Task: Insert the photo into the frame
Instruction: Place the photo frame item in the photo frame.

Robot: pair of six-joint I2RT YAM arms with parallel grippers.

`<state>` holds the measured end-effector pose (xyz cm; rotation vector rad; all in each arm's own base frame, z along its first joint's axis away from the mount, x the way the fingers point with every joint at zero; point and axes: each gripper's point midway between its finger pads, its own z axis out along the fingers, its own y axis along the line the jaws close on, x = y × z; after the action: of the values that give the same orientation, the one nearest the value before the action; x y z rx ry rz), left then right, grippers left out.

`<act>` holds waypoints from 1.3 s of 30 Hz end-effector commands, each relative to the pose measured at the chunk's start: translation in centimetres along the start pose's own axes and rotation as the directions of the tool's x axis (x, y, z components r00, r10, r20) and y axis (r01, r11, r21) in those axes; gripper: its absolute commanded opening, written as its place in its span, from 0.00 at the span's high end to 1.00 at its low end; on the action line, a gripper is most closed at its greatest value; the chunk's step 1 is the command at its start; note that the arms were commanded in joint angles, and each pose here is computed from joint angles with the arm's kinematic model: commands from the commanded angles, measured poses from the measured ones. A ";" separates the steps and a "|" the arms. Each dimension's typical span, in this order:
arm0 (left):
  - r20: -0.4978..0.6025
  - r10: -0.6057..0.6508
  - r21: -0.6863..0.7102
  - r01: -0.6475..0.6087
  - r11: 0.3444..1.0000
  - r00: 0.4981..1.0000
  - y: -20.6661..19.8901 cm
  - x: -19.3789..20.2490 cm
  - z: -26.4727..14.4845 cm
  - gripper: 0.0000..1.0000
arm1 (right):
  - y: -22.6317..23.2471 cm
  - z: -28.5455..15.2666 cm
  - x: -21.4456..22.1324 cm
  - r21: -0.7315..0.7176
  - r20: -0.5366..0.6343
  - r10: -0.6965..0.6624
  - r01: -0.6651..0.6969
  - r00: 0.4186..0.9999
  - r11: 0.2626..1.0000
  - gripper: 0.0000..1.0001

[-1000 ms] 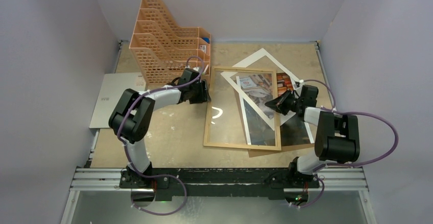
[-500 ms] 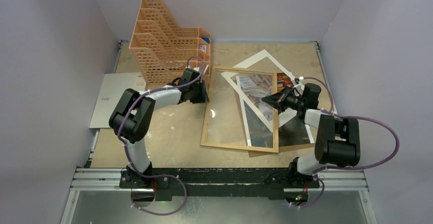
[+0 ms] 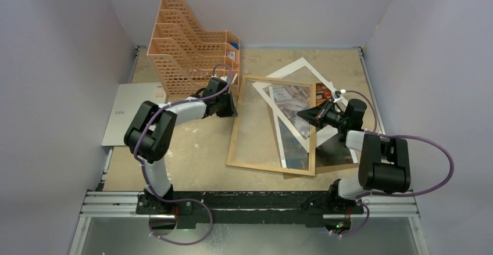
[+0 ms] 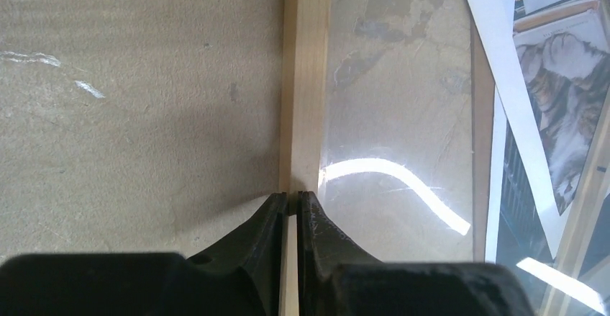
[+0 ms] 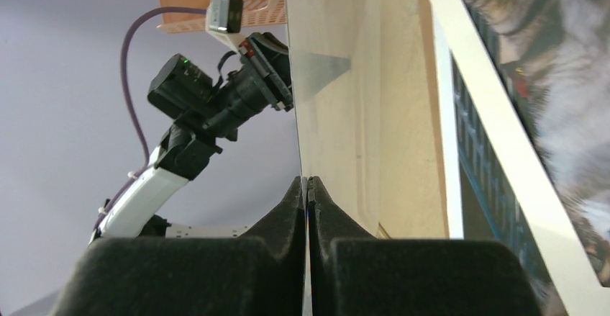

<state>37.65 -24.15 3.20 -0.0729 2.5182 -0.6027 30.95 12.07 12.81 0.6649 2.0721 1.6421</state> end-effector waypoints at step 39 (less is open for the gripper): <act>-0.055 -0.027 0.010 0.027 1.000 0.998 0.8 2.2 1.5 0.94 | 5.5 1.0 1.1 -0.159 -0.067 -0.193 0.181 0.979 0.971 1.00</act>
<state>37.79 -24.77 3.17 -0.0772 2.4983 -0.6652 31.68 13.38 17.14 0.5131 1.9900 1.7013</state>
